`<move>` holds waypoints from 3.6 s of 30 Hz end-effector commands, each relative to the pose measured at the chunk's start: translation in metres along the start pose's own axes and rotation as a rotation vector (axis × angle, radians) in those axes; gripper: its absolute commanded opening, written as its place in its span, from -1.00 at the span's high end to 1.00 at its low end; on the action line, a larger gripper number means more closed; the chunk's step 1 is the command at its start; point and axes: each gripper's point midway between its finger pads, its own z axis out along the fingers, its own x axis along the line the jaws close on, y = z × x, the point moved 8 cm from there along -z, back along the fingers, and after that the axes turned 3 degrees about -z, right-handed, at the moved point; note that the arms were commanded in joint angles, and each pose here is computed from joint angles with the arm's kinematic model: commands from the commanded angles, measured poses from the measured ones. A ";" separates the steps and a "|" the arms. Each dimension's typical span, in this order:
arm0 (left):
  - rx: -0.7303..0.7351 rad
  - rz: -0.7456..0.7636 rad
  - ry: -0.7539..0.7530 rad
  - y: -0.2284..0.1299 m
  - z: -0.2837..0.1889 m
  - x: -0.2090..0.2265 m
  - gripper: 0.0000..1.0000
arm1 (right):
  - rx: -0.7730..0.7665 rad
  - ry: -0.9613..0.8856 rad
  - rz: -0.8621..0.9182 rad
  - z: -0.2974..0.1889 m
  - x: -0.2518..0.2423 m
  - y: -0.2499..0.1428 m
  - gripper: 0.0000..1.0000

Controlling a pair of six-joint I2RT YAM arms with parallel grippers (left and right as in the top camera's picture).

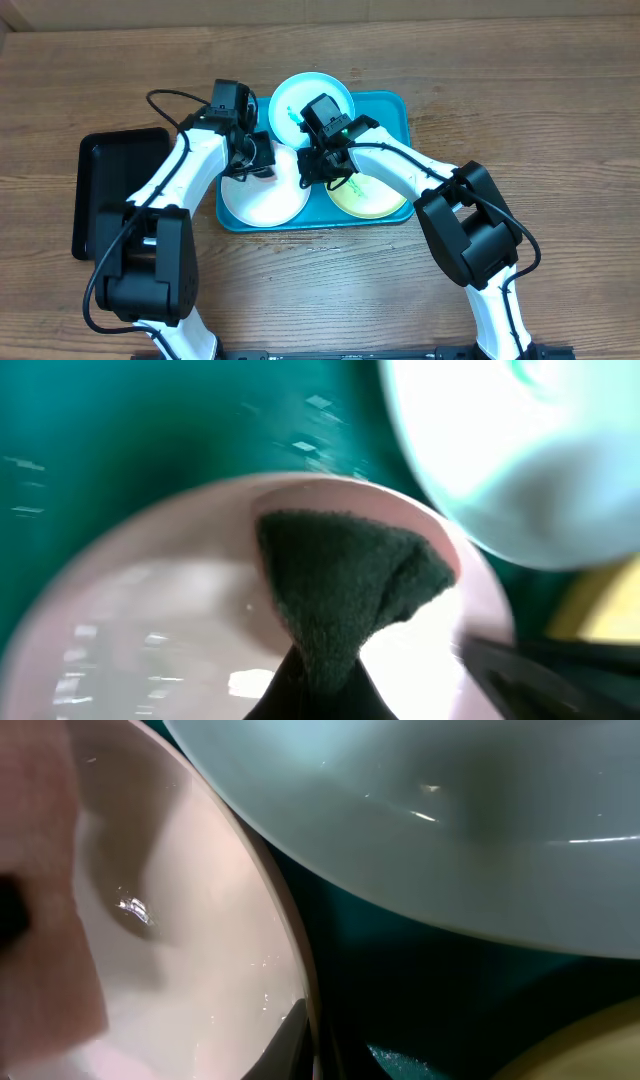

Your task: Clean dirty plates on tray and stack at the side

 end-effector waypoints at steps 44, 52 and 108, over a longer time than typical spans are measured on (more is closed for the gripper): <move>-0.291 -0.570 0.410 0.016 -0.120 0.173 0.91 | 0.005 0.095 -0.157 -0.012 0.021 0.003 0.92; -0.140 -0.692 0.389 0.008 -0.081 0.218 0.81 | 0.006 0.069 -0.153 -0.011 0.018 0.002 0.92; -0.168 -0.695 0.288 0.039 -0.122 0.205 -0.96 | -0.422 -0.588 -0.722 -0.153 0.170 0.008 0.92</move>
